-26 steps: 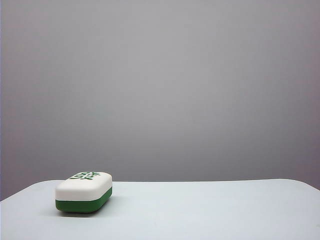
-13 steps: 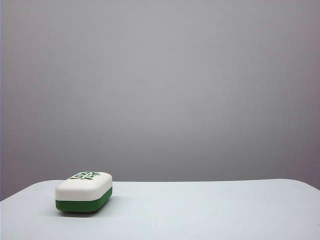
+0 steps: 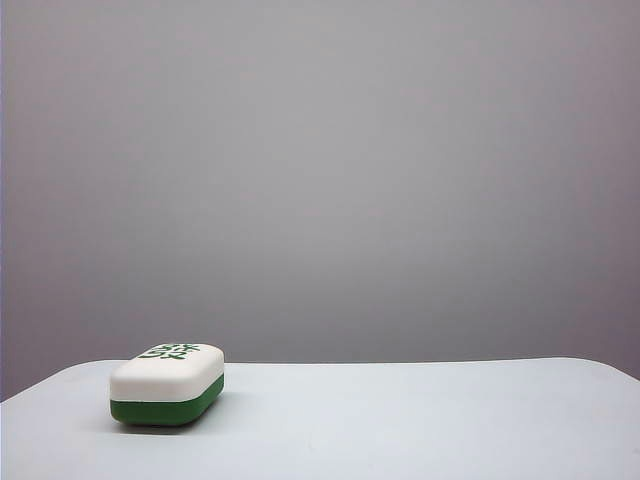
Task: Move the foam mahjong from the right side of the table to the left side of the table.
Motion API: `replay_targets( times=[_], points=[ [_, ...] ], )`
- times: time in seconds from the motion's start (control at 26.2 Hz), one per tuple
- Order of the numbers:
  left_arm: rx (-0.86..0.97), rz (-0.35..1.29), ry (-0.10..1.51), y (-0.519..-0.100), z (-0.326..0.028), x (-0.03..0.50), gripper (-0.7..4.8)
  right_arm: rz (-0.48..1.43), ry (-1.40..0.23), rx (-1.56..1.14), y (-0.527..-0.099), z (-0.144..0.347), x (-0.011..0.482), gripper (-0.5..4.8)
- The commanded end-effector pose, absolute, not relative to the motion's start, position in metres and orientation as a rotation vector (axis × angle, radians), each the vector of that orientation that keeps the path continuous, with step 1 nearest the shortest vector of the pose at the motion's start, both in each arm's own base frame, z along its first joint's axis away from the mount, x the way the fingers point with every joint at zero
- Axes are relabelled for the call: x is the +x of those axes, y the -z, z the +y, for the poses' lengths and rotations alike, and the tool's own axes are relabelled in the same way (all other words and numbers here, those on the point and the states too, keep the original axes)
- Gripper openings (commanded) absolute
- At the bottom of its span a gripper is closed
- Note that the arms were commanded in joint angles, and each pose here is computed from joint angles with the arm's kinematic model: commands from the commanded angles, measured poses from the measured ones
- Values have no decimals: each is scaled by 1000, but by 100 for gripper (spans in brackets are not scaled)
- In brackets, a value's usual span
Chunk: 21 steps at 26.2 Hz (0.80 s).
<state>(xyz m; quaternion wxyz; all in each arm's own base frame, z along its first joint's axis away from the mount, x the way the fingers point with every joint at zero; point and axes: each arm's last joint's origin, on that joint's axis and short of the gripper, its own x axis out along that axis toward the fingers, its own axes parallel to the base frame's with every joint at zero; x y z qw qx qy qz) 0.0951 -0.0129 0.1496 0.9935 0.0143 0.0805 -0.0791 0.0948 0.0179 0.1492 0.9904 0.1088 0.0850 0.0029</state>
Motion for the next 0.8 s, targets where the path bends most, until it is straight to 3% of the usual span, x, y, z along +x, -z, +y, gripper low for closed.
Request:
replay_targets(
  times=[0.04,0.19,0.8],
  points=[
    [29,180,150,-148,-13,95,-1,175,-7,216,-147,18,95,-5],
    [-25,182,124,-148,-12,95,-1,192,-90,222,-147,20,95,-5],
    [-25,182,124,-148,-12,95,-1,193,-94,222,-147,21,95,-5]
  ],
)
